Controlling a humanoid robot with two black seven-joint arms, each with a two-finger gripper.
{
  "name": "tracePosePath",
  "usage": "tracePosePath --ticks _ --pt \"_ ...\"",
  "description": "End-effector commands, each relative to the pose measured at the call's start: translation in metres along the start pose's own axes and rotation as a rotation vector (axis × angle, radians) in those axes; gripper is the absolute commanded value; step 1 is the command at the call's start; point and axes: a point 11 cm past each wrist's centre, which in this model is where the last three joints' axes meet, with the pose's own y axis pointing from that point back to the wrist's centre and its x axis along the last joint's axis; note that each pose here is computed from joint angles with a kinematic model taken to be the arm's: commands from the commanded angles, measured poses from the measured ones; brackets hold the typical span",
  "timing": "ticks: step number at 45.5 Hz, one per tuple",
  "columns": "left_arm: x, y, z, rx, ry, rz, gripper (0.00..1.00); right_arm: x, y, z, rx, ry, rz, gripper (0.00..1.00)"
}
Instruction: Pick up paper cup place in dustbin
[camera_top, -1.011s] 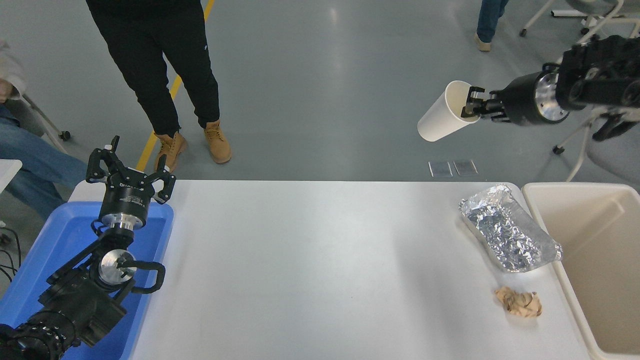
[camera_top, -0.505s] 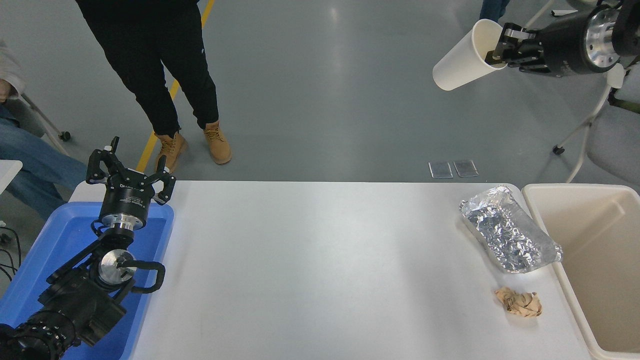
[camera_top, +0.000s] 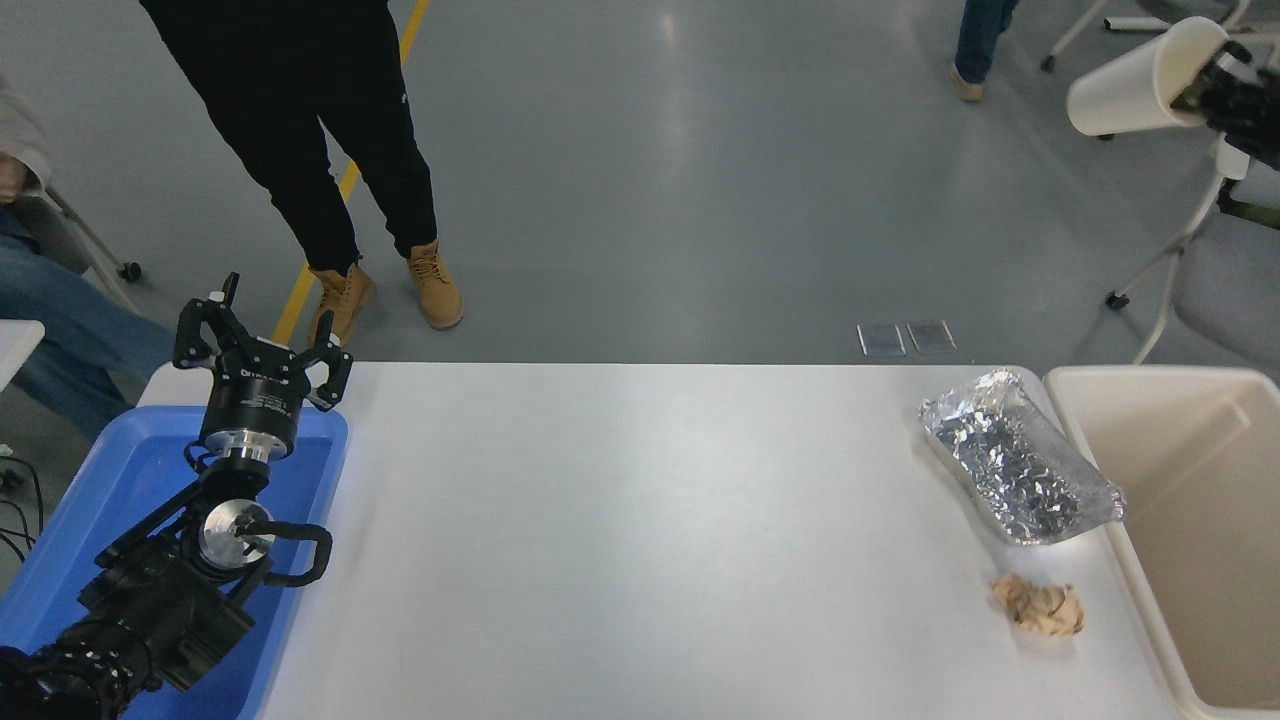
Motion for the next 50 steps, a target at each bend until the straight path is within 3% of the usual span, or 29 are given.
tracePosePath --ticks 1,9,25,40,48,49,50 --pt "0.000 0.000 -0.001 0.001 0.001 0.000 0.99 -0.007 0.011 0.103 -0.195 -0.085 0.133 0.00" --pt "0.000 0.000 0.000 0.000 0.000 0.000 0.99 -0.033 0.022 0.155 -0.342 -0.138 0.167 0.00" --pt "0.000 0.000 -0.001 0.001 0.001 0.000 0.99 -0.109 0.049 0.239 -0.490 -0.272 0.134 0.00" --pt "0.000 0.000 0.000 0.000 -0.001 0.001 0.99 -0.203 0.058 0.266 -0.563 -0.307 0.018 0.00" --pt "0.000 0.000 0.000 0.000 0.000 0.000 0.99 -0.211 0.058 0.266 -0.566 -0.308 0.009 0.00" --pt "0.000 0.000 0.000 0.000 0.000 0.000 0.99 -0.211 0.058 0.266 -0.567 -0.308 0.013 0.01" --pt "0.000 0.000 0.000 0.000 0.000 0.000 0.99 -0.210 0.058 0.266 -0.567 -0.306 0.018 0.12"
